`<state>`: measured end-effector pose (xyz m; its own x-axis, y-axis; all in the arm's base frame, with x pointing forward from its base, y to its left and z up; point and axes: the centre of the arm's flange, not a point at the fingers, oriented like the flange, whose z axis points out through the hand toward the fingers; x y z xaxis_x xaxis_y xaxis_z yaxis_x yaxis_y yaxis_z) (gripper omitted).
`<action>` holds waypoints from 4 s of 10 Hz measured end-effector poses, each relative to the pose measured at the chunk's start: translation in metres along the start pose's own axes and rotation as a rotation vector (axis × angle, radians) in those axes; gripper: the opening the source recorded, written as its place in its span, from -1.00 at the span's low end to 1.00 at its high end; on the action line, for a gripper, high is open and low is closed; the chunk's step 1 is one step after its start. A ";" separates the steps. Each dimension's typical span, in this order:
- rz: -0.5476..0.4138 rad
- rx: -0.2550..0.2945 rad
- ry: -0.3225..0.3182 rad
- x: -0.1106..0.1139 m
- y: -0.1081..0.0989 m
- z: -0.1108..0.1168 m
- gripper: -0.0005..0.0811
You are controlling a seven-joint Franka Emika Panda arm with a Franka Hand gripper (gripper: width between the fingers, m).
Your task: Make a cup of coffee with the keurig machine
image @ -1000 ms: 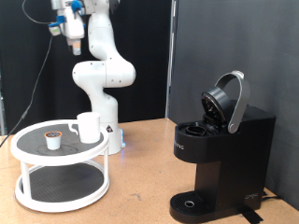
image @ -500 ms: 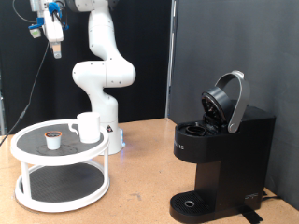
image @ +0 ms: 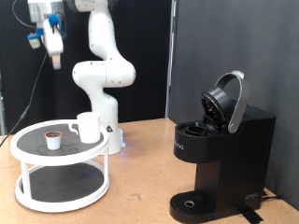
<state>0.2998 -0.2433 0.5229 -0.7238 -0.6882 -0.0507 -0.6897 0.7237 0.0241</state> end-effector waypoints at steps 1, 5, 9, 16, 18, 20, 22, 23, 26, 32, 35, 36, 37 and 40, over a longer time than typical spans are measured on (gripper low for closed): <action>0.002 0.027 0.010 0.000 -0.002 0.017 0.81; -0.010 0.083 0.024 0.003 0.000 0.086 0.81; -0.018 0.140 0.034 0.013 0.005 0.147 0.81; -0.005 0.128 0.051 0.016 0.006 0.197 0.81; -0.005 0.121 0.057 0.016 0.006 0.202 0.81; -0.003 0.115 0.059 0.016 0.006 0.204 0.56; -0.002 0.115 0.058 0.016 0.006 0.204 0.23; 0.000 0.114 0.057 0.017 0.006 0.204 -0.11; 0.016 0.038 0.042 0.020 0.006 0.192 -0.11; -0.014 -0.050 0.006 0.028 0.002 0.142 -0.11; 0.034 -0.112 -0.117 0.009 0.001 0.125 -0.11; 0.045 -0.141 -0.185 -0.005 0.002 0.117 -0.11; 0.060 -0.159 -0.245 -0.020 0.004 0.112 -0.11; 0.151 -0.129 -0.234 -0.059 0.012 0.108 -0.11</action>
<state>0.3370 -0.1883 0.4186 -0.8043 -0.5319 -0.2650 -0.5826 0.7937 0.1750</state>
